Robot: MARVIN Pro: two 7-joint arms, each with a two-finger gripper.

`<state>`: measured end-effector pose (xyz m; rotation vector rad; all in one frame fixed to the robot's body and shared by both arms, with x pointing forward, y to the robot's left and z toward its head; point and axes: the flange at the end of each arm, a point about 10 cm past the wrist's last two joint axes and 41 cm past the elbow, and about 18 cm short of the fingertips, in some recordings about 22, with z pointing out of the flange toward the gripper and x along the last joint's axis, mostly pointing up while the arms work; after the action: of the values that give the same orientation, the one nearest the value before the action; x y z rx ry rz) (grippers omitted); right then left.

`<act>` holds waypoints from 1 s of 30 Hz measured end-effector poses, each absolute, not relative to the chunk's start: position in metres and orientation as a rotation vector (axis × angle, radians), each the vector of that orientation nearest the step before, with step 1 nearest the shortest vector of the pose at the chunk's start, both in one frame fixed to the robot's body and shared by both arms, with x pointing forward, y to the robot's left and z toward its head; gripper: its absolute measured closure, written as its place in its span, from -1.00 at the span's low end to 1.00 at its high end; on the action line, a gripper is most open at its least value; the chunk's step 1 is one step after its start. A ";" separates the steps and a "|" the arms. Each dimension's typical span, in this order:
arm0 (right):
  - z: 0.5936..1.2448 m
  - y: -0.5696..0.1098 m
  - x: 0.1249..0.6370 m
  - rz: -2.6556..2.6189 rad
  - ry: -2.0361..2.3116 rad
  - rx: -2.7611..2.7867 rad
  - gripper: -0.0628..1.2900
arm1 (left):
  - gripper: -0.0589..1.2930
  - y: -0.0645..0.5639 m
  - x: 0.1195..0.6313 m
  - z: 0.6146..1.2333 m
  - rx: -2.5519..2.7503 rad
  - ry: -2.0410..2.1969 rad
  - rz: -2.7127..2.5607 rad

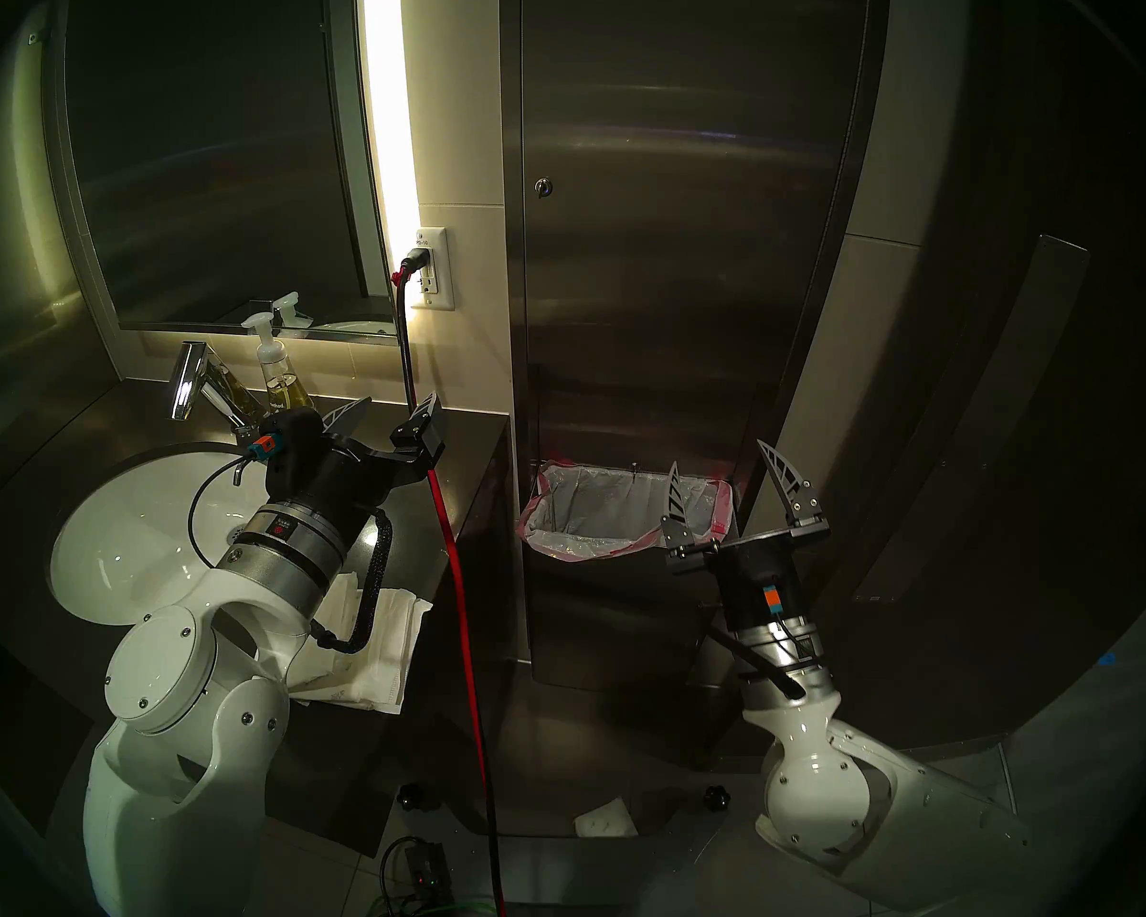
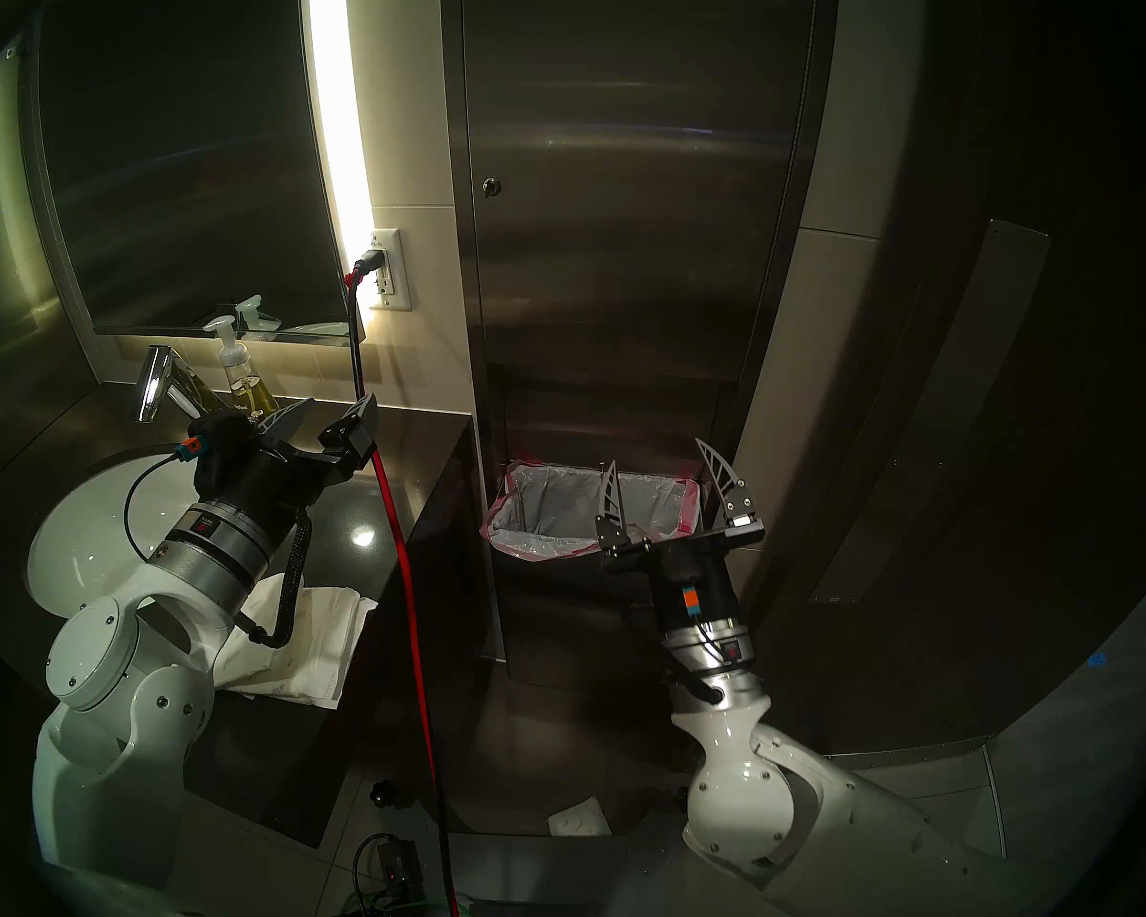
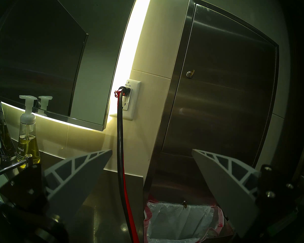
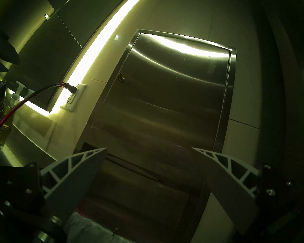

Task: Twist key and close towel dispenser

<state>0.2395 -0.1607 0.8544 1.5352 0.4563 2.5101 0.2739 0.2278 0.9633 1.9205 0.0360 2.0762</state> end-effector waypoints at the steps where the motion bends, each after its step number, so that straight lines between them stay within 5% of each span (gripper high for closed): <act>1: 0.855 -0.162 0.233 2.515 0.459 1.533 -0.94 | -0.91 0.228 0.274 0.963 1.920 0.036 2.076; 30: 0.861 -0.195 0.165 2.512 0.521 1.506 -0.94 | -0.91 0.228 0.274 0.963 1.931 0.036 2.064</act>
<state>0.1648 -0.1955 0.8612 1.5064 0.5208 2.5121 0.2739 0.2279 0.9627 1.9309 0.0365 2.0639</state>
